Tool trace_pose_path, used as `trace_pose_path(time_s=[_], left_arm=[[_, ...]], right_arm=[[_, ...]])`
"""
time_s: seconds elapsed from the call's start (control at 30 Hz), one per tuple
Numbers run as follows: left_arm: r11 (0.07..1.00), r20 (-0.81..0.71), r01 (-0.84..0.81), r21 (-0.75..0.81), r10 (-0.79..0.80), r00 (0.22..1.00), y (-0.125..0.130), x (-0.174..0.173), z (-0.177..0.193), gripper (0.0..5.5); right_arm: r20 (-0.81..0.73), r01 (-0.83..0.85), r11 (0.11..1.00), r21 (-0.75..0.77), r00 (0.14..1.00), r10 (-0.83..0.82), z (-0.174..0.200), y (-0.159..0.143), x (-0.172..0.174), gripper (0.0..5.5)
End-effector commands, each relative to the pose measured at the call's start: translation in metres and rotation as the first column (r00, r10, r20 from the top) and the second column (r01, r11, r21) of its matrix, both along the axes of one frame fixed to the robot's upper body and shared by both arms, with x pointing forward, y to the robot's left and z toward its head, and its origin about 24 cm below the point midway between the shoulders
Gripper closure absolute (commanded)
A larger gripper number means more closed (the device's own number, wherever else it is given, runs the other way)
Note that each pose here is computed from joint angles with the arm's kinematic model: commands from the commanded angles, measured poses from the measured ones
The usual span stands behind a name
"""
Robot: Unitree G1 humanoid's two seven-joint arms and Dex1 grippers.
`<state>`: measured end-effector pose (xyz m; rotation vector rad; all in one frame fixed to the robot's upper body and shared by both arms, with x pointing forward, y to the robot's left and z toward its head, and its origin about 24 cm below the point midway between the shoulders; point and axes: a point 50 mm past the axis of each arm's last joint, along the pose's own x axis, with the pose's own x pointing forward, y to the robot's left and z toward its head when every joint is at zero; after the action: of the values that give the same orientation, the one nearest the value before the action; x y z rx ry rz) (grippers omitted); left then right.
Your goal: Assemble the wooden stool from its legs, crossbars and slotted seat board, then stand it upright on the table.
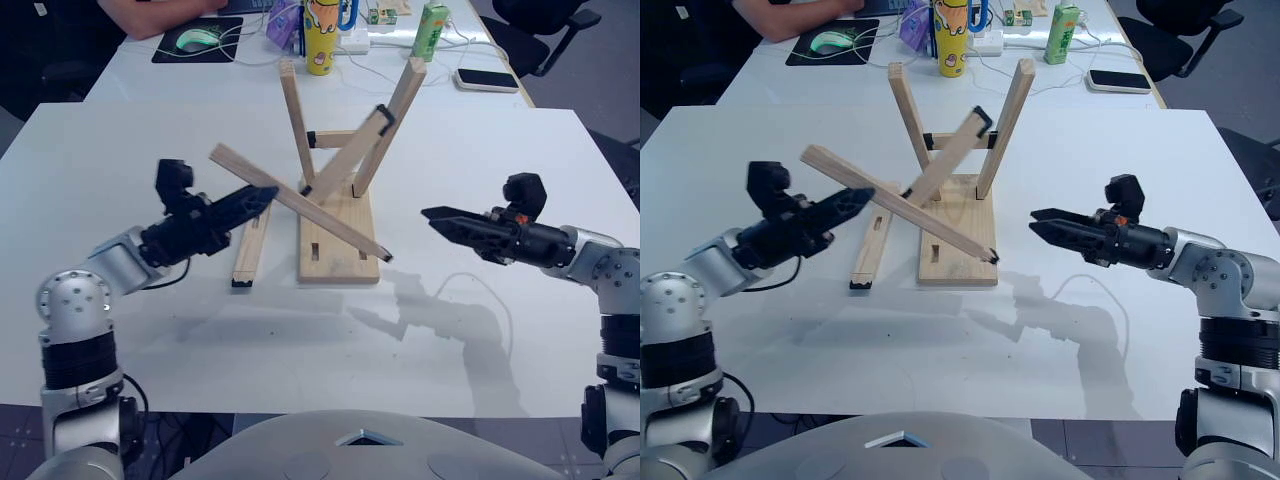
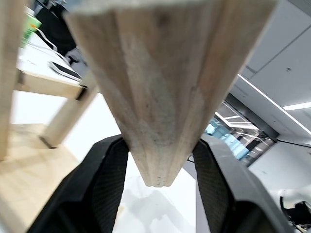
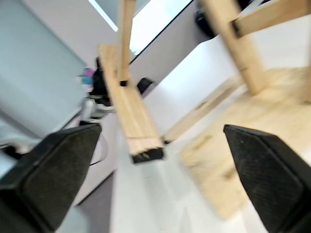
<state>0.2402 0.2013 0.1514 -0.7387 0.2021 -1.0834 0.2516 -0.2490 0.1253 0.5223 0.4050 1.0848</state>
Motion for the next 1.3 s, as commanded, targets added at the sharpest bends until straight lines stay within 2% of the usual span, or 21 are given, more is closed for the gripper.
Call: trace_pose_path(time_s=[0.03,0.07,0.17,0.23,0.4,0.6,0.73,0.83,0.9,0.93,1.03,1.1,1.17,1.2,1.3], left_arm=[[0.999,0.081,-0.031,0.027,0.028,0.996,0.018,0.005,0.022,3.46],[0.999,0.09,-0.031,0.037,0.028,0.996,0.02,0.006,0.026,3.46],[0.998,0.105,-0.026,0.065,0.019,0.994,0.021,0.008,0.029,3.46],[0.997,0.113,-0.025,0.071,0.017,0.993,0.02,0.009,0.029,3.46],[0.997,0.122,-0.027,0.076,0.018,0.992,0.017,0.011,0.027,3.46],[0.991,0.136,-0.043,0.123,0.026,0.99,0.013,0.015,0.023,3.46],[0.987,0.172,-0.111,0.117,0.09,0.981,0.016,0.02,0.024,3.46],[0.984,0.194,-0.129,0.12,0.105,0.975,0.016,0.021,0.026,3.46],[0.983,0.209,-0.136,0.127,0.107,0.972,0.015,0.022,0.027,3.46],[0.98,0.224,-0.145,0.135,0.112,0.968,0.013,0.024,0.028,3.46],[0.962,0.311,-0.179,0.208,0.108,0.944,0.006,0.027,0.033,3.46],[0.952,0.362,-0.189,0.24,0.093,0.928,0.002,0.027,0.039,3.46],[0.944,0.403,-0.19,0.271,0.068,0.913,-0.001,0.025,0.045,3.46],[0.936,0.416,-0.186,0.3,0.047,0.908,-0.003,0.024,0.045,3.46],[0.914,0.425,-0.168,0.369,-0.006,0.905,-0.007,0.026,0.04,3.46]], right_arm=[[0.17,-0.023,0.934,-0.355,0.981,0.089,-0.031,0.026,-0.009,0.6],[0.262,-0.035,0.875,-0.484,0.948,0.183,-0.035,0.037,-0.012,0.6],[0.423,-0.072,0.784,-0.616,0.809,0.407,-0.043,0.068,-0.027,0.6],[0.487,-0.031,0.758,-0.651,0.749,0.449,-0.053,0.077,-0.028,0.6],[0.53,0.044,0.68,-0.732,0.664,0.528,-0.081,0.09,-0.023,0.6],[0.548,0.179,0.582,-0.794,0.627,0.555,-0.091,0.078,-0.006,0.6],[0.572,0.236,0.568,-0.788,0.621,0.536,-0.087,0.062,0.005,0.6],[0.609,0.278,0.572,-0.771,0.582,0.538,-0.079,0.058,0.011,0.6],[0.633,0.265,0.627,-0.733,0.602,0.486,-0.074,0.059,0.012,0.6],[0.632,0.242,0.666,-0.706,0.64,0.437,-0.072,0.059,0.009,0.6],[0.536,0.176,0.839,-0.515,0.83,0.155,-0.064,0.048,-0.009,1.0],[0.427,0.182,0.924,-0.335,0.904,-0.023,-0.058,0.048,-0.019,1.39],[0.368,0.29,0.937,-0.196,0.907,-0.204,-0.054,0.053,-0.02,1.7],[0.389,0.394,0.905,-0.159,0.868,-0.309,-0.054,0.057,-0.015,1.88],[0.439,0.577,0.799,-0.169,0.77,-0.463,-0.062,0.074,-0.006,2.31]])
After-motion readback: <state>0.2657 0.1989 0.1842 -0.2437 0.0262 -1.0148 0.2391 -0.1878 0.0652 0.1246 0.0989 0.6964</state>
